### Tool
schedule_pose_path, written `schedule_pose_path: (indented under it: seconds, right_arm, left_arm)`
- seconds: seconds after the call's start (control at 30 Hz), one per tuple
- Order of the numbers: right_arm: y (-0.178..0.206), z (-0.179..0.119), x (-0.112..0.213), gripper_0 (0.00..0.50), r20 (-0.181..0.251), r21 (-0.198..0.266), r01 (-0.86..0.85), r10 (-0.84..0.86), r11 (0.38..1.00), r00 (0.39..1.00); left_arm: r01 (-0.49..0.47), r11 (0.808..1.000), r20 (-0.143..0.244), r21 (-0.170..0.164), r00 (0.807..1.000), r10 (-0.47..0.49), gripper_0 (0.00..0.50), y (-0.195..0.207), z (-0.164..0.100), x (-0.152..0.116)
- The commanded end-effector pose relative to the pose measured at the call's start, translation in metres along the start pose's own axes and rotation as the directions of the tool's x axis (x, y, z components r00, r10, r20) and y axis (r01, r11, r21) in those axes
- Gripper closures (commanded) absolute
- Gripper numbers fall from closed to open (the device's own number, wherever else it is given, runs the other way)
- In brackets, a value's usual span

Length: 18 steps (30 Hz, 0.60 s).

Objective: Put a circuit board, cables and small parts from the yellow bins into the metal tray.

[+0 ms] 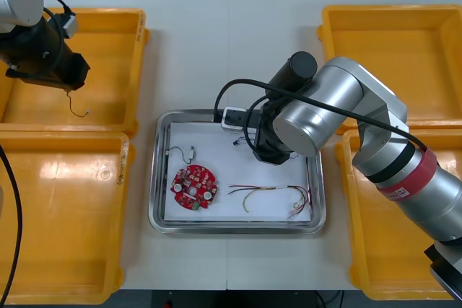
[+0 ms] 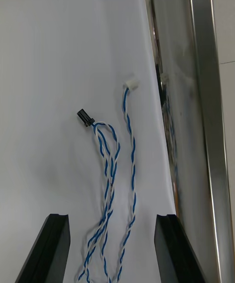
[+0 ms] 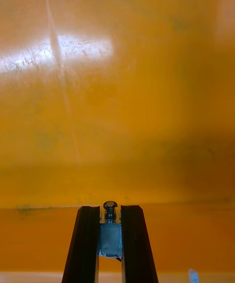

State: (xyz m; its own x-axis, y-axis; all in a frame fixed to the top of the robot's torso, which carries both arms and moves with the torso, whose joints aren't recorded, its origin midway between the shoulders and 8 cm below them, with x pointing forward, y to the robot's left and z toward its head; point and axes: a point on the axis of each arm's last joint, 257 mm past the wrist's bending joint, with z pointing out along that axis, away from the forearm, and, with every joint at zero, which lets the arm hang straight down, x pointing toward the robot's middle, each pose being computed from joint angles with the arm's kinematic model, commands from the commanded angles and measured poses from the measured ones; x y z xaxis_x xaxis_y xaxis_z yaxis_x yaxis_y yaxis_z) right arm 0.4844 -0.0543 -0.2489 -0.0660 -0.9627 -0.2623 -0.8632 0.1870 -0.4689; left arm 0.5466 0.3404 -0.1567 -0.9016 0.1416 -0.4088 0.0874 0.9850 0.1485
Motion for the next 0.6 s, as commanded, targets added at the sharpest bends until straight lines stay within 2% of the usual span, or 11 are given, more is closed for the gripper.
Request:
schedule_pose_path:
  seconds: [0.03,0.23,0.4,0.6]
  right_arm:
    - [-0.010,-0.004,0.005,0.000,0.000,0.025,-0.007,0.007,1.000,1.000]
    - [-0.014,-0.015,0.006,0.000,-0.007,0.005,-0.040,0.040,0.999,0.999]
    - [-0.014,-0.032,0.007,0.000,-0.009,-0.049,-0.081,0.081,0.996,0.997]
    - [-0.021,-0.060,0.011,0.000,-0.039,-0.101,-0.122,0.118,0.987,0.992]
  left_arm:
    - [-0.099,0.994,0.028,-0.049,0.995,0.100,0.500,0.016,-0.024,0.007]
    - [-0.068,0.997,0.043,-0.019,0.997,0.069,0.500,-0.016,-0.035,0.018]
    - [-0.051,0.999,0.094,0.012,0.994,0.050,0.500,-0.044,-0.042,0.017]
    - [-0.039,0.999,0.110,0.034,0.993,0.035,0.500,-0.076,-0.040,0.024]
